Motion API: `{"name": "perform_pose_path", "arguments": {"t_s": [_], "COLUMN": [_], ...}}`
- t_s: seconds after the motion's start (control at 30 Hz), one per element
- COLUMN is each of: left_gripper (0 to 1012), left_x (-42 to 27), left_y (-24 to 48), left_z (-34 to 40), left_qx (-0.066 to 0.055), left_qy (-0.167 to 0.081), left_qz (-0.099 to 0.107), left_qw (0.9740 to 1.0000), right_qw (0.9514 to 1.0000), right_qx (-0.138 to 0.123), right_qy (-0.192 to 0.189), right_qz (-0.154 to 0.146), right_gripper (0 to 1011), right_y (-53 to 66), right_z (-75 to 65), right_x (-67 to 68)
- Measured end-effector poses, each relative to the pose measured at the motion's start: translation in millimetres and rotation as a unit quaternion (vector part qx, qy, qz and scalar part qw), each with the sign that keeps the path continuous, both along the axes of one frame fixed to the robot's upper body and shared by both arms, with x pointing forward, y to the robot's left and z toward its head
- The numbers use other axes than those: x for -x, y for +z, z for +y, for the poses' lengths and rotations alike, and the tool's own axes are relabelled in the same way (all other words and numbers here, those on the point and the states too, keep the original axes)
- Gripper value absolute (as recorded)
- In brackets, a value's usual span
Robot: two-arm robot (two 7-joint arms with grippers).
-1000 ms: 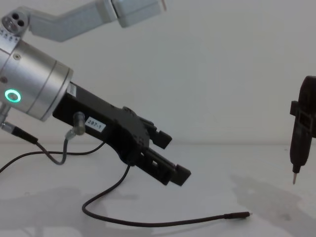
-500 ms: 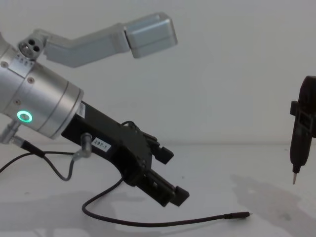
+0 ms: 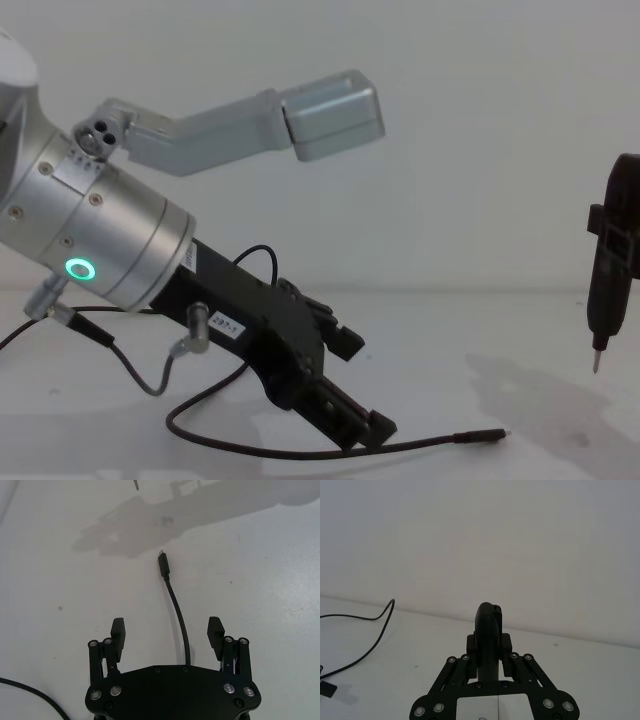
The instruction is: Pick up the data cable with the one hand.
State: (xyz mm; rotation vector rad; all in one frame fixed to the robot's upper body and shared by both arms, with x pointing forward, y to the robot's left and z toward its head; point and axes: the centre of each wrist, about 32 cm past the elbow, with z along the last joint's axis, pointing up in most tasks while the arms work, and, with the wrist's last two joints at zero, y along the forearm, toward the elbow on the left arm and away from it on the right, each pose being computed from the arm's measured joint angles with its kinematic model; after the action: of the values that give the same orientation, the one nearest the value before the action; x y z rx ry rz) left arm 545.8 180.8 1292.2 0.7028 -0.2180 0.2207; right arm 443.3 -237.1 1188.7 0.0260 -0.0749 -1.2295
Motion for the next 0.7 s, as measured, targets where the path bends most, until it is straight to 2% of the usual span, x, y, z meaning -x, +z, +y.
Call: {"name": "perform_pose_path", "arguments": {"t_s": [0.23, 0.7], "left_gripper": [1001, 1001], "left_x": [-0.7, -3.1], "left_y": [-6.1, -14.3], "left_z": [-5.8, -11.1], "left_qx": [-0.008, -0.021], "left_qy": [0.004, 0.018], "left_qz": [0.011, 0.025], "left_qw": [0.9999, 0.9993], "right_qw": [1.0000, 1.0000], "right_qx": [0.000, 0.000], "right_qy": [0.000, 0.000], "right_qz": [0.000, 0.000], "right_gripper": [268, 268], "right_y": [0.0, 0.0], "right_z": [0.0, 0.0], "right_x": [0.0, 0.0]}}
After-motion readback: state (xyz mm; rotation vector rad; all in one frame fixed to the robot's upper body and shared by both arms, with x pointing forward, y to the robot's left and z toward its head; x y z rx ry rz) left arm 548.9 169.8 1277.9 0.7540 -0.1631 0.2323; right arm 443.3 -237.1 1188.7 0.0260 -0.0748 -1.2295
